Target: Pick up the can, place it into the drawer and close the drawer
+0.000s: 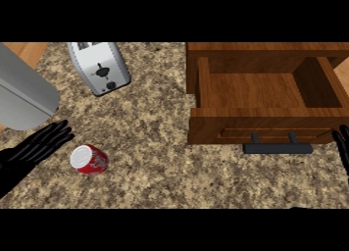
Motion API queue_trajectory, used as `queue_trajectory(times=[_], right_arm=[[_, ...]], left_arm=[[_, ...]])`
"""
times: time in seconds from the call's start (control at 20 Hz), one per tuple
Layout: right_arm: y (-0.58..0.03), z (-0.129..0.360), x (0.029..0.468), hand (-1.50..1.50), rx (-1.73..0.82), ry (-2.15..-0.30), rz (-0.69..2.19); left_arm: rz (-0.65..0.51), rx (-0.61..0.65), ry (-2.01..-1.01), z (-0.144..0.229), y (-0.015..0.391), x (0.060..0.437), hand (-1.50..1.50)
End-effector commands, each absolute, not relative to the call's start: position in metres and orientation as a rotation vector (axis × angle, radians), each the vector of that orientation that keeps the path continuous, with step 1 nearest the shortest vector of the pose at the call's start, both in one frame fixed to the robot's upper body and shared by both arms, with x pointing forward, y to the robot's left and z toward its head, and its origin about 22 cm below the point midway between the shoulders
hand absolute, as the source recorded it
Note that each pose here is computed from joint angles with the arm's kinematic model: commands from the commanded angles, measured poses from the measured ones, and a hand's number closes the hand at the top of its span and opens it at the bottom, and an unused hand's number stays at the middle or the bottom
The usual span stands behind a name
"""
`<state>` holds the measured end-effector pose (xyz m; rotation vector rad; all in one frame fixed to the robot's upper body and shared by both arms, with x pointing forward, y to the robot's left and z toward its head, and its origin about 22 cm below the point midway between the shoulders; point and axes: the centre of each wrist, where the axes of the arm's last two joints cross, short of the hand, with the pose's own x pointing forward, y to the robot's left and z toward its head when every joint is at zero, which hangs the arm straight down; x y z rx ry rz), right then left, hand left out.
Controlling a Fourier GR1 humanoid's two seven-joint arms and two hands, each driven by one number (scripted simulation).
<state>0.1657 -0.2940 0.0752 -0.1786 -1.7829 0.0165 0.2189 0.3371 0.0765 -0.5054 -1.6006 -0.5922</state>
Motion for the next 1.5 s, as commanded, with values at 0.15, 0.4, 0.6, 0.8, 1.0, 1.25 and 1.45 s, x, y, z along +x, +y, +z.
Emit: queue_trajectory(times=[0.15,0.4,0.6,0.8,1.0,1.25,1.45], right_arm=[[-0.310,0.080,0.158,-1.50,-0.175,-1.780,0.017],[-0.313,0.075,0.154,-1.50,-0.184,-1.782,0.016],[-0.308,0.061,0.158,-1.50,-0.153,-1.763,0.023],[-0.288,0.075,0.176,-1.50,-0.182,-1.804,0.016],[-0.305,0.066,0.160,-1.50,-0.171,-1.783,0.019],[-0.299,0.080,0.159,-1.50,-0.164,-1.790,0.011],[-0.313,0.068,0.165,-1.50,-0.183,-1.794,0.024]], left_arm=[[-0.563,-0.503,-1.590,0.039,0.328,0.224,-1.50],[-0.573,-0.453,-1.582,0.014,0.335,0.233,-1.50],[-0.560,-0.439,-1.575,0.010,0.361,0.247,-1.50],[-0.549,-0.392,-1.587,-0.001,0.380,0.247,-1.50],[-0.544,-0.413,-1.584,-0.017,0.371,0.248,-1.50],[-0.552,-0.384,-1.568,-0.033,0.388,0.251,-1.50],[-0.566,-0.389,-1.560,-0.055,0.362,0.251,-1.50]])
